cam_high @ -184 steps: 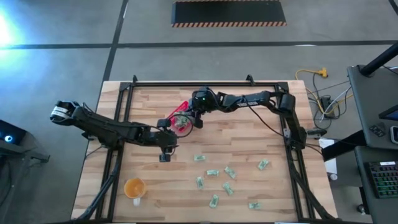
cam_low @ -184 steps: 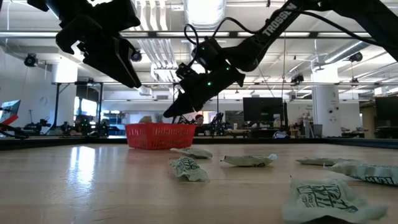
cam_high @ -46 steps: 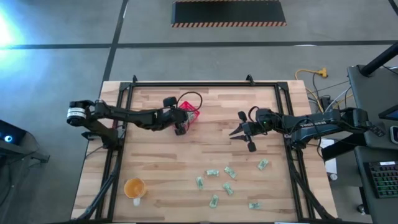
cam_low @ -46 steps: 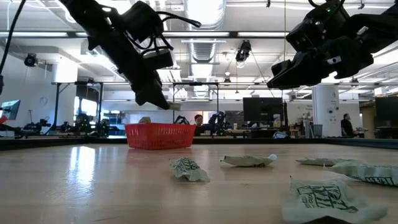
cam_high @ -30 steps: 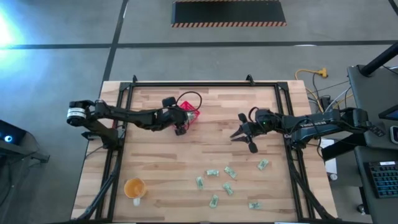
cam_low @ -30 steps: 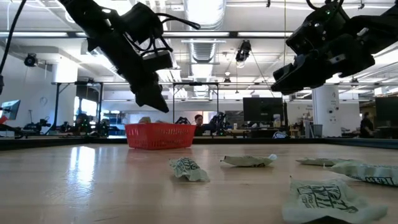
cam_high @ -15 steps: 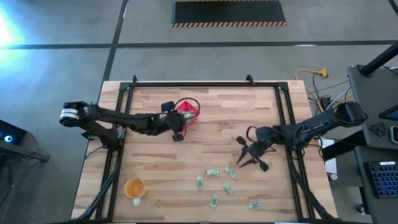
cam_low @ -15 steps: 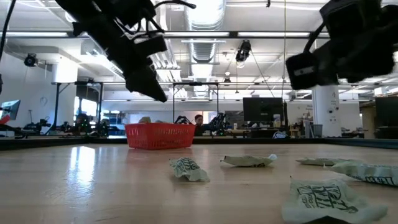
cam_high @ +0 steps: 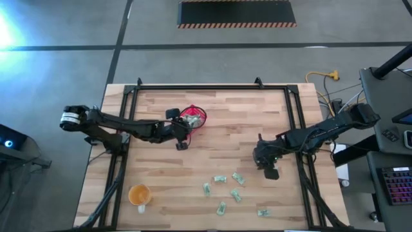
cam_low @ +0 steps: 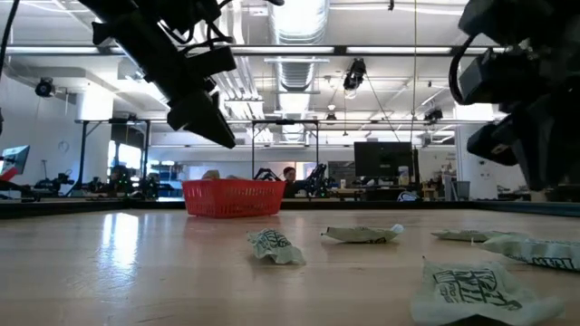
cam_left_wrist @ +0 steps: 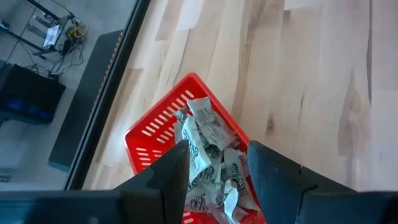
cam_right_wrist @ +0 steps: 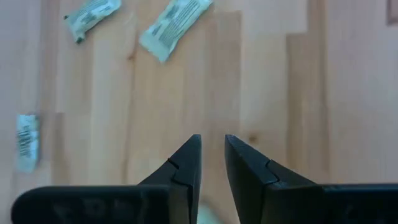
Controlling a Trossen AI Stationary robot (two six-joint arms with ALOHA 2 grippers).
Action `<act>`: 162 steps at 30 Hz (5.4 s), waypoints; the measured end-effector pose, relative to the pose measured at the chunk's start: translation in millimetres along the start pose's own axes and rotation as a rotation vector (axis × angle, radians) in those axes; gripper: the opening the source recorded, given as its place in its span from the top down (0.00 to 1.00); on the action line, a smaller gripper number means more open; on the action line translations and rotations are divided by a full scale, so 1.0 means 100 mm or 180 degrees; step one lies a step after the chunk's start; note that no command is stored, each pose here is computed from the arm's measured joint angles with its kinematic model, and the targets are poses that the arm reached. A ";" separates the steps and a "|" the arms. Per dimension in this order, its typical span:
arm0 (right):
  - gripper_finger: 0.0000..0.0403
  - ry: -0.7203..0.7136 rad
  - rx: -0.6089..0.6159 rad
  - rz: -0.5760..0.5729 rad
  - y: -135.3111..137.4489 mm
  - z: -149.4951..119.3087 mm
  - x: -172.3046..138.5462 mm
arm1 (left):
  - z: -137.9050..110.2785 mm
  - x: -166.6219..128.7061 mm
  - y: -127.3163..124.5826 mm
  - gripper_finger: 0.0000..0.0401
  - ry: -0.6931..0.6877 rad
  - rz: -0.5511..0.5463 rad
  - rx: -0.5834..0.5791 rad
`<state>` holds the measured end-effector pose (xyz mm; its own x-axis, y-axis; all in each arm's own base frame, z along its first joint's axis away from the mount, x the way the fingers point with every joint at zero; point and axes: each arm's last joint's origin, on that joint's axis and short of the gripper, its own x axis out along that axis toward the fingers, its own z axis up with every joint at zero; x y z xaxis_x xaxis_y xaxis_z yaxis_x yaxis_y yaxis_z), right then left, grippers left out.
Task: Pick and place Stevia / Truvia into bins
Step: Put the white stevia packet into the red bin
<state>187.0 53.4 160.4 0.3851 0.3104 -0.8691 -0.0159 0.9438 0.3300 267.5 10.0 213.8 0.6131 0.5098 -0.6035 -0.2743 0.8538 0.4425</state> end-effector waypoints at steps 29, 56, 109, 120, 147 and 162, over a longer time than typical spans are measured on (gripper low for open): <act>0.84 0.0282 0.0923 -0.0712 0.43 -0.45 0.06 | -0.04 0.00 -0.01 0.63 0.0113 -0.0018 0.0198; 0.84 0.0248 0.1093 -0.1074 0.29 -0.66 0.15 | -0.05 0.00 -0.01 0.63 0.0119 -0.0017 0.0173; 0.98 -0.2579 -0.1447 -0.2033 -0.21 0.88 -0.27 | -0.18 -0.39 0.19 0.63 0.0344 0.0196 -0.0126; 0.98 -0.2828 -0.1343 -0.1684 -1.08 1.46 -0.02 | -0.17 -0.58 0.12 0.63 0.0146 -0.0005 -0.0304; 0.96 -0.1950 -0.0827 -0.0779 -2.04 2.38 0.18 | -0.18 -0.46 -0.03 0.63 0.0272 -0.0040 -0.0483; 0.64 -0.1618 -0.1174 -0.0417 -1.81 2.27 -0.10 | -0.13 -0.42 -0.08 0.63 0.0169 -0.0218 -0.0503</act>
<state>395.8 -146.1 192.9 0.7934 0.1830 -0.5805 -0.2207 0.9753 0.0060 234.4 -16.9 227.4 0.5956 0.4513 -0.6645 -0.3488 0.8905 0.2921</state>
